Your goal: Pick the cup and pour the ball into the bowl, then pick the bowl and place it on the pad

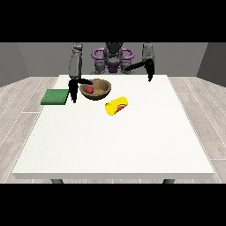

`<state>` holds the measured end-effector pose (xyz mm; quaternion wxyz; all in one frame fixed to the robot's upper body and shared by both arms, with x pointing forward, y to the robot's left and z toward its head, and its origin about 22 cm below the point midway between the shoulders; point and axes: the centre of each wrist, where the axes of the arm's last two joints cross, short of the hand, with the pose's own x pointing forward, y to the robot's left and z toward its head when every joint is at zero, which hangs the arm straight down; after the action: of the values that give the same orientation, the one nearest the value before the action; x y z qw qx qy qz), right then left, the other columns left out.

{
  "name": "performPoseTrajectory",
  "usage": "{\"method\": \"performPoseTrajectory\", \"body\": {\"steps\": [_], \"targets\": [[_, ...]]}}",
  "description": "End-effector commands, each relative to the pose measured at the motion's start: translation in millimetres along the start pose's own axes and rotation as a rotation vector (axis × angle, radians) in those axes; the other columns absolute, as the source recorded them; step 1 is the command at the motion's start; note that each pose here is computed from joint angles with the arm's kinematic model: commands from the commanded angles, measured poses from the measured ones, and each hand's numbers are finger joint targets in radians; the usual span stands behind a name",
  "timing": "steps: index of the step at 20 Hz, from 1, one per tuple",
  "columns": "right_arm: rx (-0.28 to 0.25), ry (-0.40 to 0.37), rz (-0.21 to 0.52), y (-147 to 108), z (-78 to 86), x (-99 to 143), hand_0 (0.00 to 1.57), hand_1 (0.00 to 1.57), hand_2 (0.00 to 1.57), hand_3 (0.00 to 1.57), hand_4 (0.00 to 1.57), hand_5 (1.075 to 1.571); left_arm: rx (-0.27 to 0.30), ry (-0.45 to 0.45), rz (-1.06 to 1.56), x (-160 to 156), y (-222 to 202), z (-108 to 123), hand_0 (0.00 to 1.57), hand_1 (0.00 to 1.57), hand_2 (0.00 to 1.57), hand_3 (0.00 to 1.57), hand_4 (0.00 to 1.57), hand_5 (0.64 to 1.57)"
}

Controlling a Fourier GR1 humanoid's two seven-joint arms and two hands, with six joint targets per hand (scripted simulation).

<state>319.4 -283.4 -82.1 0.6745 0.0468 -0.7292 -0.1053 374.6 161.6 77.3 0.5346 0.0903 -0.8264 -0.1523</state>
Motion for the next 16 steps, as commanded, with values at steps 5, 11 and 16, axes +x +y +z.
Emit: {"method": "performPoseTrajectory", "body": {"steps": [5,11,16], "targets": [[0.034,0.168,-0.032,46.5,-19.5,2.7,0.00,0.00,0.00,0.00,0.36,1.546,0.010,0.109,0.009,-33.0,18.9,19.7,0.00,0.00,0.00,0.00,0.00,1.564],[-0.003,0.169,-0.025,58.9,-12.3,-14.8,0.00,0.00,0.00,0.00,0.35,1.546,0.024,0.099,-0.003,-22.9,28.8,16.7,0.00,0.00,0.00,0.00,0.00,1.565],[-0.112,0.363,0.188,24.7,7.1,-26.3,1.57,1.57,1.57,1.57,1.04,1.553,-0.024,0.014,0.025,-6.1,13.7,8.5,0.00,0.00,0.00,0.00,0.00,1.568]]}}
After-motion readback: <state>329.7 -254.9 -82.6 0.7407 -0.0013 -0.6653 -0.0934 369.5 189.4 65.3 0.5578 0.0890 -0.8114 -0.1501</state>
